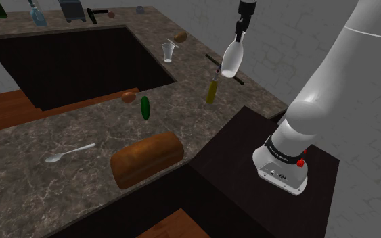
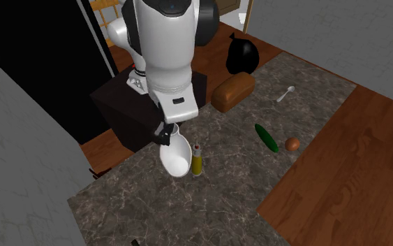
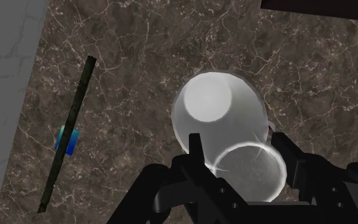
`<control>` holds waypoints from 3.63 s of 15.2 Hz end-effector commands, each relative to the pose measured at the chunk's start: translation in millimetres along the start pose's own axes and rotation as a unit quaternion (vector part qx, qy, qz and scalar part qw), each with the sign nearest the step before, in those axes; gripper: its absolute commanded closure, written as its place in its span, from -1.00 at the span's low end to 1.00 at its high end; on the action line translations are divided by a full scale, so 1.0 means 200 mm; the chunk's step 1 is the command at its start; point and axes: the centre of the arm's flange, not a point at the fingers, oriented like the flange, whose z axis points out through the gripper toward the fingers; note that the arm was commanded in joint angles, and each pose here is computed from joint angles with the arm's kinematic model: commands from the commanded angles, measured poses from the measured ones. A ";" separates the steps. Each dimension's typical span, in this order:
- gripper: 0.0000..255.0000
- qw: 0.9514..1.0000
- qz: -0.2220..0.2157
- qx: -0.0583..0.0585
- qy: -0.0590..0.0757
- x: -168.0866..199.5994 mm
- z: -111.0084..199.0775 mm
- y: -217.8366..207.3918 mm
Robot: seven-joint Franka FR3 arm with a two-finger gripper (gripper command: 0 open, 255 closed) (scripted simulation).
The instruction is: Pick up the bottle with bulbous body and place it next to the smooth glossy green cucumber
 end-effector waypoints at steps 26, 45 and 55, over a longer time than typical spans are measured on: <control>1.00 1.000 0.000 0.000 0.000 0.04 -0.61 -0.23; 1.00 1.000 0.000 0.000 0.000 0.51 -0.69 -1.39; 1.00 1.000 0.000 0.000 0.000 0.74 -0.73 -1.98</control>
